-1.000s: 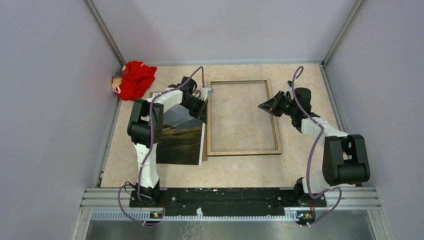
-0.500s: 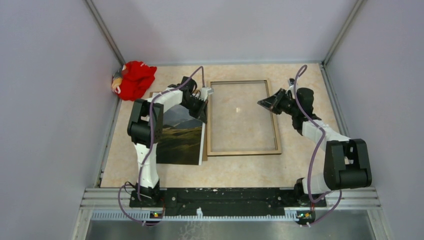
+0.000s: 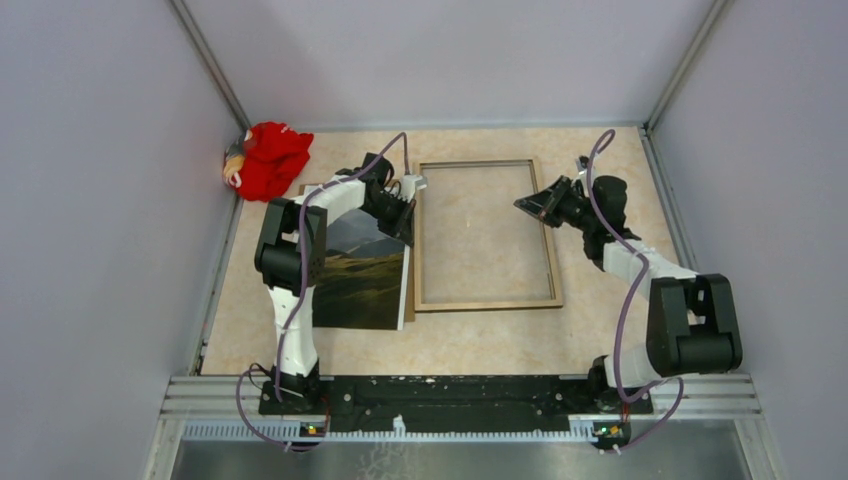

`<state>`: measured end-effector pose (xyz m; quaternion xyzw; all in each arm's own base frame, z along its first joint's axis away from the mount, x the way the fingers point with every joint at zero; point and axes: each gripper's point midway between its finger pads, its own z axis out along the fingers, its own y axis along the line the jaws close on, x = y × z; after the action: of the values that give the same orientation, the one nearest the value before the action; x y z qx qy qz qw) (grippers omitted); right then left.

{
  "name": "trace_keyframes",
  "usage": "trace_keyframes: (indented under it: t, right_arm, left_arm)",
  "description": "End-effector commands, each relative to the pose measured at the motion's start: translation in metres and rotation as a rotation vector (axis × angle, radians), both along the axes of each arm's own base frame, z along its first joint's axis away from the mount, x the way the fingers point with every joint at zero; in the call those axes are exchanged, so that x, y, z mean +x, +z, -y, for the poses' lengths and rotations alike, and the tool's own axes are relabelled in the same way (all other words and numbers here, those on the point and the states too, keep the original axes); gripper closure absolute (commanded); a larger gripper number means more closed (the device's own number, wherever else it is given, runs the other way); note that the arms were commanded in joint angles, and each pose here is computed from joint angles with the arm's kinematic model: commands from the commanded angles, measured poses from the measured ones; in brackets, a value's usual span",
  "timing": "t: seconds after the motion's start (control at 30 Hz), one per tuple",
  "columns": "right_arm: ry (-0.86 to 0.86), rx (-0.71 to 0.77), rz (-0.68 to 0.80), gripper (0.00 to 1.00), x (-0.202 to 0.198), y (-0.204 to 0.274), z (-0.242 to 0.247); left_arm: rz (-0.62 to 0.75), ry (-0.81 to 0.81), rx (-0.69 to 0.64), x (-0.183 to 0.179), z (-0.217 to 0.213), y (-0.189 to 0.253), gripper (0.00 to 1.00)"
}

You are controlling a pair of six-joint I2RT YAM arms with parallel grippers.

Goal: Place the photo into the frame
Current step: Place the photo frame item in the photo frame.

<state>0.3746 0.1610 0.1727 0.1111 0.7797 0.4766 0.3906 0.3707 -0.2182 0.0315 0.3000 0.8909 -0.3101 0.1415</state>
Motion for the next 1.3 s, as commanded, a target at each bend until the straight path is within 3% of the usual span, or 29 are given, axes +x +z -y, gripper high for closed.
trace_keyframes:
  t: [0.0,0.3,0.37,0.5,0.67,0.93,1.27]
  right_arm:
    - [0.054,-0.001,-0.025,1.00,-0.008,-0.013,-0.012]
    - [0.034,-0.060,-0.040,0.98,-0.004,-0.025,-0.006]
    - [0.030,-0.083,-0.044,0.92,-0.003,-0.028,-0.004]
    - [0.030,-0.149,-0.077,0.60,-0.003,-0.034,0.000]
    - [0.023,-0.285,-0.073,0.39,0.001,-0.039,0.002]
    - [-0.016,-0.421,-0.113,0.23,0.004,-0.050,0.015]
    - [-0.036,-0.478,-0.144,0.17,0.005,-0.060,0.024]
  left_arm:
    - [0.041,-0.021,-0.017,0.005,0.009,0.005,1.00]
    - [0.042,-0.021,-0.013,0.005,0.008,0.005,1.00]
    - [0.045,-0.023,-0.011,0.005,0.008,0.005,1.00]
    - [0.042,-0.022,-0.010,0.004,0.008,0.004,1.00]
    - [0.043,-0.020,-0.015,0.005,0.008,0.006,1.00]
    - [0.047,-0.021,-0.012,0.005,0.008,0.006,1.00]
    - [0.047,-0.022,-0.014,0.004,0.008,0.006,1.00]
